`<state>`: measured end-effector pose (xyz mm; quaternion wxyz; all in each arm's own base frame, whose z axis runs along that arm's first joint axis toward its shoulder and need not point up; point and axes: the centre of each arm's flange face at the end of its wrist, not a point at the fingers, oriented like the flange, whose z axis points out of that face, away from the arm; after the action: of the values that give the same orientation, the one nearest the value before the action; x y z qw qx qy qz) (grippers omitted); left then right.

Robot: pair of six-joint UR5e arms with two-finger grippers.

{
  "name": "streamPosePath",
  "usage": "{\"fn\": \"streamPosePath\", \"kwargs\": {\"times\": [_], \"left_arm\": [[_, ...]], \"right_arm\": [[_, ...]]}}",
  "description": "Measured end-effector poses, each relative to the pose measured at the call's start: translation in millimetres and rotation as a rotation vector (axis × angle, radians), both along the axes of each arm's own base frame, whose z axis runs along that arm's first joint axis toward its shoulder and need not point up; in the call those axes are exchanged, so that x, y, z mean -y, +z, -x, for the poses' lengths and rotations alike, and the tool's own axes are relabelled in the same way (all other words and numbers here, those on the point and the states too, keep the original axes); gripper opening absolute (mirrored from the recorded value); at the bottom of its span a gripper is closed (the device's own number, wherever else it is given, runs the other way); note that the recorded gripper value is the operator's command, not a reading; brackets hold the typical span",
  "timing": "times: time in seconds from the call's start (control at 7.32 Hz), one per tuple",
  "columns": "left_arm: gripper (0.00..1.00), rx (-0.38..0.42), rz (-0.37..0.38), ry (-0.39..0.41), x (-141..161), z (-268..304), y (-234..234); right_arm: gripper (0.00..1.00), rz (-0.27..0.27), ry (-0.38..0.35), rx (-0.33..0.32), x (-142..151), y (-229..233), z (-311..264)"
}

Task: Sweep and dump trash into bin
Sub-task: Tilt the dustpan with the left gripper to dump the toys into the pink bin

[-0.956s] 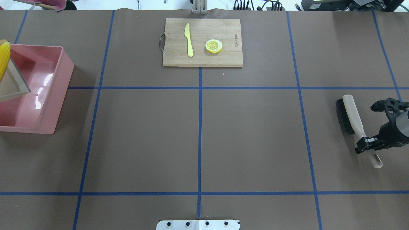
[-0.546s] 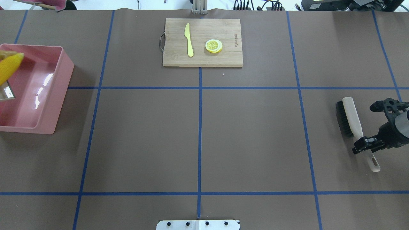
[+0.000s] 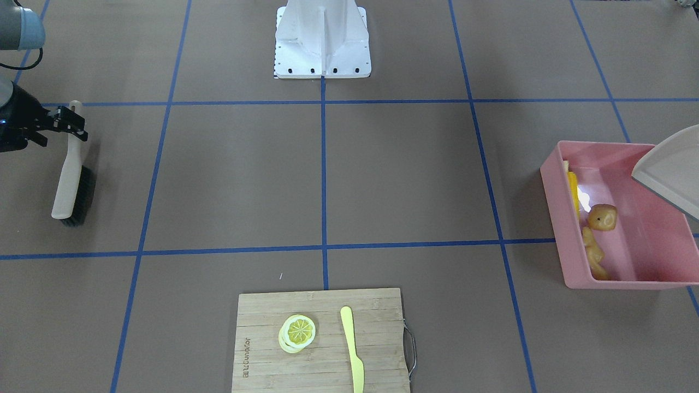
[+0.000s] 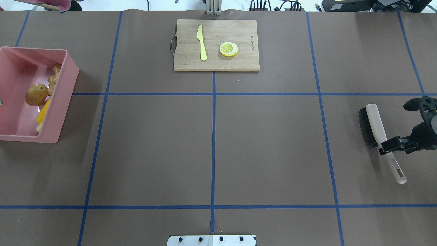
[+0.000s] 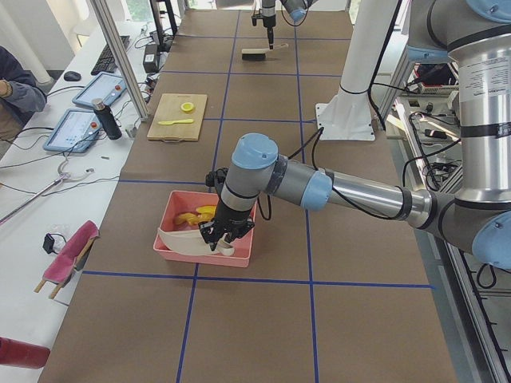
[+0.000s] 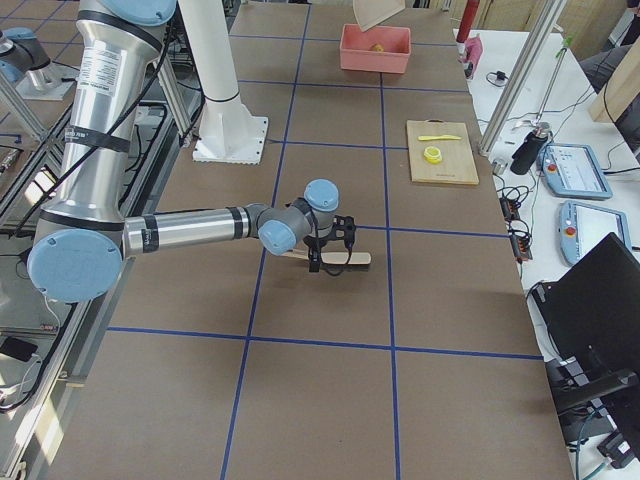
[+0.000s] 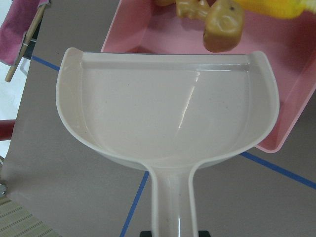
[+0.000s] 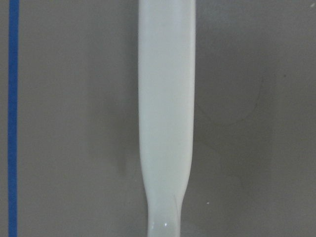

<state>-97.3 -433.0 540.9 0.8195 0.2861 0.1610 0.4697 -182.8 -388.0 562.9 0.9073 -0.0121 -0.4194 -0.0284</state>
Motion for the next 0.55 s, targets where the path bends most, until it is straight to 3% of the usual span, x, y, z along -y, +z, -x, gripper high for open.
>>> {"fn": "streamPosePath", "kwargs": {"times": [0.27, 0.55], "left_arm": [[0.0, -0.036, -0.002, 0.013, 8.0, -3.1, -6.9], [0.0, -0.221, 0.007, 0.018, 25.9, -17.5, -40.7]], "right_arm": [[1.0, -0.02, 0.115, 0.007, 47.8, -29.0, -40.2], [1.0, -0.098, 0.164, -0.036, 91.5, -46.8, -99.5]]}}
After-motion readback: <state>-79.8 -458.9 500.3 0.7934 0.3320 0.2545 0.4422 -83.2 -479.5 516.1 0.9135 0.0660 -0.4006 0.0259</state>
